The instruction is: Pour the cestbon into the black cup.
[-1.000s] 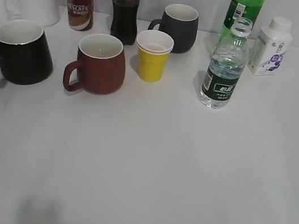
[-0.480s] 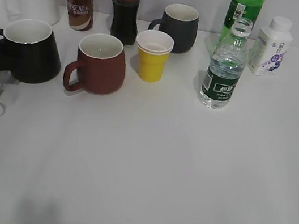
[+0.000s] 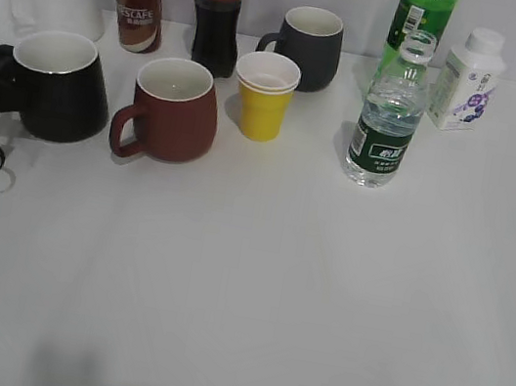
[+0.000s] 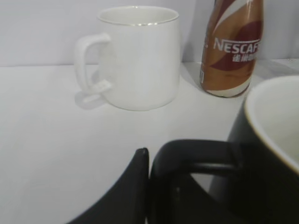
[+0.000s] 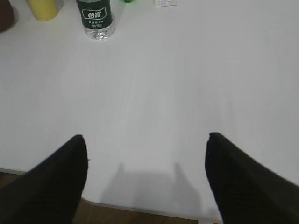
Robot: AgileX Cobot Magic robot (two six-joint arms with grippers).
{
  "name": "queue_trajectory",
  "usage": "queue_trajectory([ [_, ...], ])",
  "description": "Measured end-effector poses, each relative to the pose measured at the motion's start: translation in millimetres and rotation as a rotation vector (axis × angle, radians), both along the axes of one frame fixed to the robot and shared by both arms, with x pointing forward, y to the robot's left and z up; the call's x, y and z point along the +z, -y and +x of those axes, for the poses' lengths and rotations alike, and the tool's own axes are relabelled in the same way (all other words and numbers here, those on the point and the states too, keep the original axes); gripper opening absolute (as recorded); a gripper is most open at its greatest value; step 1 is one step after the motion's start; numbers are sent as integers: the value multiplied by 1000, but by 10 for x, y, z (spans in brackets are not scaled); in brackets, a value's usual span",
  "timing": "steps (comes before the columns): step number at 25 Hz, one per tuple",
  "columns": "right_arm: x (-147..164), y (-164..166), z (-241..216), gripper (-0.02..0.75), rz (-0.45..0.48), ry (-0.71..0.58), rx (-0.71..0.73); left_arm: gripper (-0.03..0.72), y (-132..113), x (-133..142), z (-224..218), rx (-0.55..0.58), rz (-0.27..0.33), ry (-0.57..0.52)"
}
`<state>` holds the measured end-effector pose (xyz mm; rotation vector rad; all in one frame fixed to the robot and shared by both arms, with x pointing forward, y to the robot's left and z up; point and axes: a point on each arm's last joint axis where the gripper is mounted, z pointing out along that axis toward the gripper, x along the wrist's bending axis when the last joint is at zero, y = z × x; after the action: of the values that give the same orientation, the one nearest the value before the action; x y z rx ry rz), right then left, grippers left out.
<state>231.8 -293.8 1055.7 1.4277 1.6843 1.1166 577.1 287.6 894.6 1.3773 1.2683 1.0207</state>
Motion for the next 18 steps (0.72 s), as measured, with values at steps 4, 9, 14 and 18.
queue_trajectory([
  [4,2,-23,-5,589,-24,8,41,40,3,184,-23,-9,30,8],
  [9,215,-118,101,589,-64,131,156,40,1,734,-107,-8,40,135],
  [14,554,-196,548,589,18,354,144,40,-6,1168,-259,-2,50,202],
  [18,586,-248,1123,589,21,357,109,40,-13,1383,-378,2,61,209],
])
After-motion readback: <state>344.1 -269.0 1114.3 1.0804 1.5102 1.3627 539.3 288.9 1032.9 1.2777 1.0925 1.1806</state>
